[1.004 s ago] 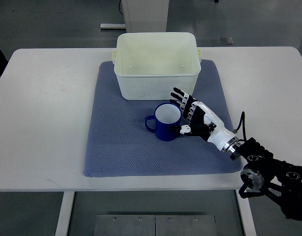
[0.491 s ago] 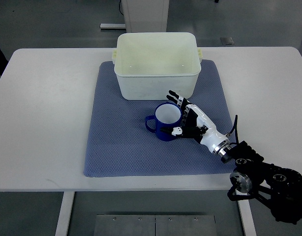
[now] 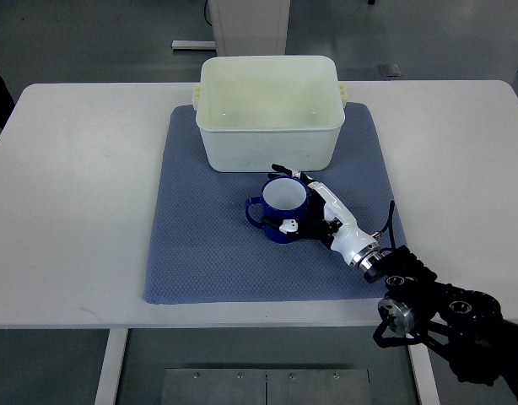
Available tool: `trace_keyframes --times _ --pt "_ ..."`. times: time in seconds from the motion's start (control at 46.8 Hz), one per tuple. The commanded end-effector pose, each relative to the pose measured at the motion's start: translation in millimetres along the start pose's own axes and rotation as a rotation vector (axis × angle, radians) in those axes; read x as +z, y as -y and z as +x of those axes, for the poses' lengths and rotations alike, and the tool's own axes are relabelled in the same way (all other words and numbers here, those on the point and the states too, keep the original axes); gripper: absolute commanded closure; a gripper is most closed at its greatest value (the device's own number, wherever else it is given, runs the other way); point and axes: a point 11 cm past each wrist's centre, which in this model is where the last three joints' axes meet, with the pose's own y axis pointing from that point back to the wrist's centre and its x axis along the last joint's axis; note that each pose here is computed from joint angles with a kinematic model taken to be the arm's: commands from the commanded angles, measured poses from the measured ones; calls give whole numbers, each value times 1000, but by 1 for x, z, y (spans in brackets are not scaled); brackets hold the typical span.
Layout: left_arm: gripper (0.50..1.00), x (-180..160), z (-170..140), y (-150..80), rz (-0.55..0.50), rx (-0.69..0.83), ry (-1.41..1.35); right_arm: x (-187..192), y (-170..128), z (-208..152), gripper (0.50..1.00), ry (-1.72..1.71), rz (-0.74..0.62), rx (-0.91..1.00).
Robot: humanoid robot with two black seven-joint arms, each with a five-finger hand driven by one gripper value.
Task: Place cup in box with right hand
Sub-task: 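Close the right hand's fingers around the dark blue mug body, then lift the mug with the right hand and carry it away from the robot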
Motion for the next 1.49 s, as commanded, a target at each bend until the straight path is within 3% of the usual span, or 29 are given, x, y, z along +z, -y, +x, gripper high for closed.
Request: trace_keyframes --times 0.0,0.021,0.32,0.769,1.004,1.217,1.473 --pt "500 0 0 0 1 0 0 -1 1 1 952 -12 2 16" --pt "500 0 0 0 1 0 0 -1 1 2 1000 -16 3 23" --pt "500 0 0 0 1 -1 0 -15 7 7 1000 -86 25 2" --pt "500 0 0 0 1 0 0 -49 -55 125 1000 -252 -31 144" --pt "500 0 0 0 0 0 0 -85 -75 169 1000 -282 -6 200" --pt "500 0 0 0 1 0 0 -142 -69 195 1000 -319 75 222" --pt "500 0 0 0 1 -1 0 -196 -42 197 1000 -374 174 202"
